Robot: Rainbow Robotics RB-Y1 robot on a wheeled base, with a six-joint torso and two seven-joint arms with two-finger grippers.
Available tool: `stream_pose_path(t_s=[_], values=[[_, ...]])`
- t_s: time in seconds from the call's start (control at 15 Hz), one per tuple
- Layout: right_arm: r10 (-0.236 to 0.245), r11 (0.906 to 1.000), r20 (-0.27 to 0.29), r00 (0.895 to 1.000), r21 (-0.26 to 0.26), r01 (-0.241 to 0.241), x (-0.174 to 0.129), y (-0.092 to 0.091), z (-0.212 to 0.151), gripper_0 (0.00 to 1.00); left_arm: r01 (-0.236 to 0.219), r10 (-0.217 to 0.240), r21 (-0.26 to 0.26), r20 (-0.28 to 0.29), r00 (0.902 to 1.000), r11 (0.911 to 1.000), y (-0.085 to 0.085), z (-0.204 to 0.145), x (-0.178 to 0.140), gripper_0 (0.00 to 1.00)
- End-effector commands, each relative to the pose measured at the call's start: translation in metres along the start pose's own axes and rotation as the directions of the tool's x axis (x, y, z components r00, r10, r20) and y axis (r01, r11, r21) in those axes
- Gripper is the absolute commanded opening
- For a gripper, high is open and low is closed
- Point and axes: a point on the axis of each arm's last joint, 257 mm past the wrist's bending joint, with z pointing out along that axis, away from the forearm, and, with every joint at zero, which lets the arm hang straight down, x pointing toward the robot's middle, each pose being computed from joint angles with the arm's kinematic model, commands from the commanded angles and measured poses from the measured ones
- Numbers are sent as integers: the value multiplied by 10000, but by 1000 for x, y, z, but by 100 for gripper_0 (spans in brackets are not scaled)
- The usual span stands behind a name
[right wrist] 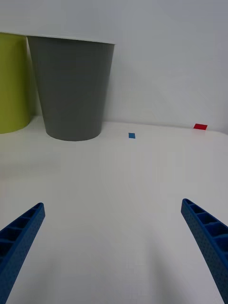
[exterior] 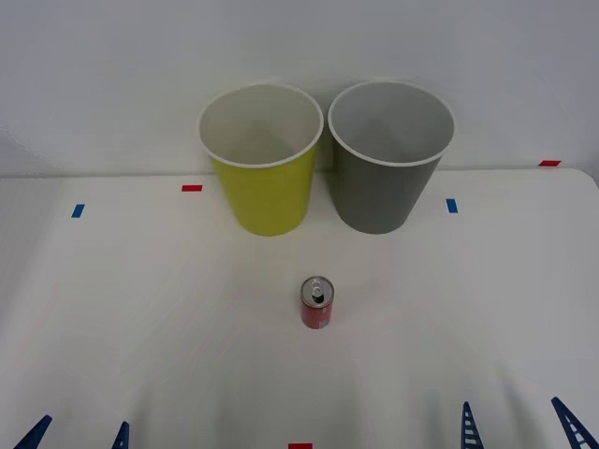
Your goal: Put cans in the gray bin and PET bottles in the light green bin.
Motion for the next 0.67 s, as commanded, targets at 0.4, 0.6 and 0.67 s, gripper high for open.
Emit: stream_pose_path(t_s=[0.4,0.6,0.67], values=[[0,10000,0,10000,0,0,0,0,0,100,0,0,0,0,10000,10000,0,0,0,100],[0,10000,0,10000,0,0,0,0,0,100,0,0,0,0,10000,10000,0,0,0,100],[0,10000,0,10000,0,0,0,0,0,100,0,0,0,0,10000,10000,0,0,0,100]])
